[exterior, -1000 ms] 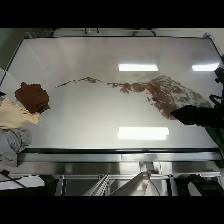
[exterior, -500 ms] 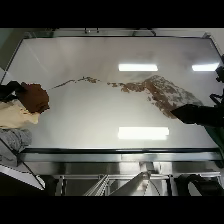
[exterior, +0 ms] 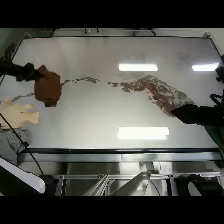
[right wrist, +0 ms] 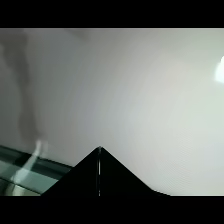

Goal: Fold the shirts.

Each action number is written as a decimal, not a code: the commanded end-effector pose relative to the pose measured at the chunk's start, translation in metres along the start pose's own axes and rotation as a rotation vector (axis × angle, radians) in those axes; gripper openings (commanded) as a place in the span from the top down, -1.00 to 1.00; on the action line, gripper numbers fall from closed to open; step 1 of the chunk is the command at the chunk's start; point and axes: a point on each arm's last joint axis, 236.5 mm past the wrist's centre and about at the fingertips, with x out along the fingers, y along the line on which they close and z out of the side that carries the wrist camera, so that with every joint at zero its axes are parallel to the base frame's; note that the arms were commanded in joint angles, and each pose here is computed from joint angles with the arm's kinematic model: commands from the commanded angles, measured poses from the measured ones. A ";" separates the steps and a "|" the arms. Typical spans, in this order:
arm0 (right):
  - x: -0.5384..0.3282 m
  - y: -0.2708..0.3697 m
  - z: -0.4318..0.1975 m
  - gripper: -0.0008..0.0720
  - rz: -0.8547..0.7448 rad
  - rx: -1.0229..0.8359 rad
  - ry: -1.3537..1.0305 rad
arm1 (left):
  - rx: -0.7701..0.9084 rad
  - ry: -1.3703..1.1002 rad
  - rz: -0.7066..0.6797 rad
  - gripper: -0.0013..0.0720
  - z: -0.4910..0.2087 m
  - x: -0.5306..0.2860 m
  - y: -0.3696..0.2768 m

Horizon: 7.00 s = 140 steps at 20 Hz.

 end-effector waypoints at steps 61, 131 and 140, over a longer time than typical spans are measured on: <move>0.063 -0.008 0.027 0.93 0.209 -0.080 0.138 | -0.032 0.341 -0.641 0.92 -0.222 -0.037 -0.205; -0.155 0.041 0.195 0.93 0.238 -0.315 -0.823 | -0.254 -0.750 -0.959 0.89 -0.089 -0.229 -0.193; 0.172 -0.048 0.089 0.93 0.397 0.082 0.019 | -0.622 -0.310 -0.797 0.43 -0.121 0.007 -0.083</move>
